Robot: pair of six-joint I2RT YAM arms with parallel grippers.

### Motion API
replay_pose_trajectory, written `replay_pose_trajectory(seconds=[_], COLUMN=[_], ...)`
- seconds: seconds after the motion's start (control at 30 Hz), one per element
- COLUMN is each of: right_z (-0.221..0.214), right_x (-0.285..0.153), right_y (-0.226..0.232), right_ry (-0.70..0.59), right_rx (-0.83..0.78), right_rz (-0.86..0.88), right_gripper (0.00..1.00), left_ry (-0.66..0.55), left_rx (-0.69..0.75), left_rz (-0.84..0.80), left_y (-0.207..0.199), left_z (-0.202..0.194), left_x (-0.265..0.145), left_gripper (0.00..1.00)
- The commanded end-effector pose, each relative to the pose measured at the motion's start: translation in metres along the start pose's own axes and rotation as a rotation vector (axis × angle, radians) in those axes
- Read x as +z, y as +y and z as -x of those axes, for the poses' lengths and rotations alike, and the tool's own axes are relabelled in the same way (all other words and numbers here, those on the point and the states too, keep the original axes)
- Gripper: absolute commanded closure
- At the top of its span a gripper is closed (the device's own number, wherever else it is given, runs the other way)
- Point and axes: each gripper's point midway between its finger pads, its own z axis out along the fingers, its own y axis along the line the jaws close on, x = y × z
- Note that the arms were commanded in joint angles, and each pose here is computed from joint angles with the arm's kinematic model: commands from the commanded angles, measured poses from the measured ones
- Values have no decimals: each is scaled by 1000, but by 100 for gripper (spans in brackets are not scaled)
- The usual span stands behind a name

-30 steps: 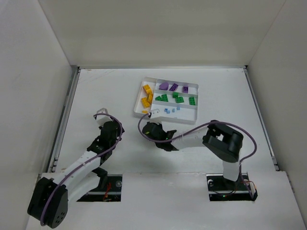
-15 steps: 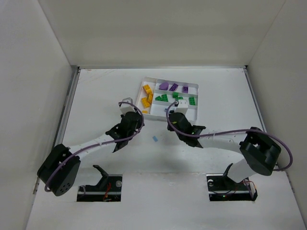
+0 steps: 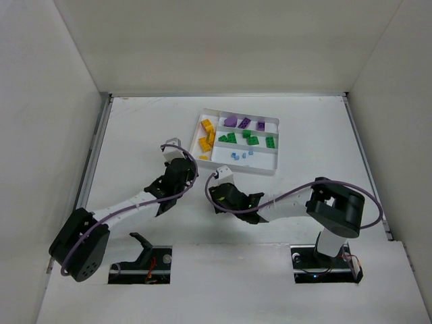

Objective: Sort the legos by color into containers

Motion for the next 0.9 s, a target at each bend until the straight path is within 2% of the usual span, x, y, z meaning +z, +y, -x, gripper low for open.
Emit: replay_pose_trajectory(seconds=[0.0, 0.13, 0.37, 0.5, 0.6, 0.87], right_z=[30, 24, 1, -6, -4, 32], right_x=[3, 6, 16, 14, 11, -10], right_y=[3, -4, -3, -11, -14, -12], right_ry=[-66, -50, 12, 20, 9, -85], right_rx=[5, -11, 4, 35, 35, 62], right_rz=[-42, -78, -75, -94, -99, -80], right_gripper=[48, 50, 68, 67, 58, 59], left_ry=[-54, -62, -58, -57, -60, -59], left_rx=[-19, -23, -26, -27, -36, -36], left_rz=[-15, -13, -13, -13, -21, -24], left_y=[-1, 3, 4, 4, 3, 1], left_z=[16, 19, 18, 19, 19, 19], left_x=[-7, -10, -8, -7, -7, -7], left_gripper=[83, 83, 83, 83, 83, 83])
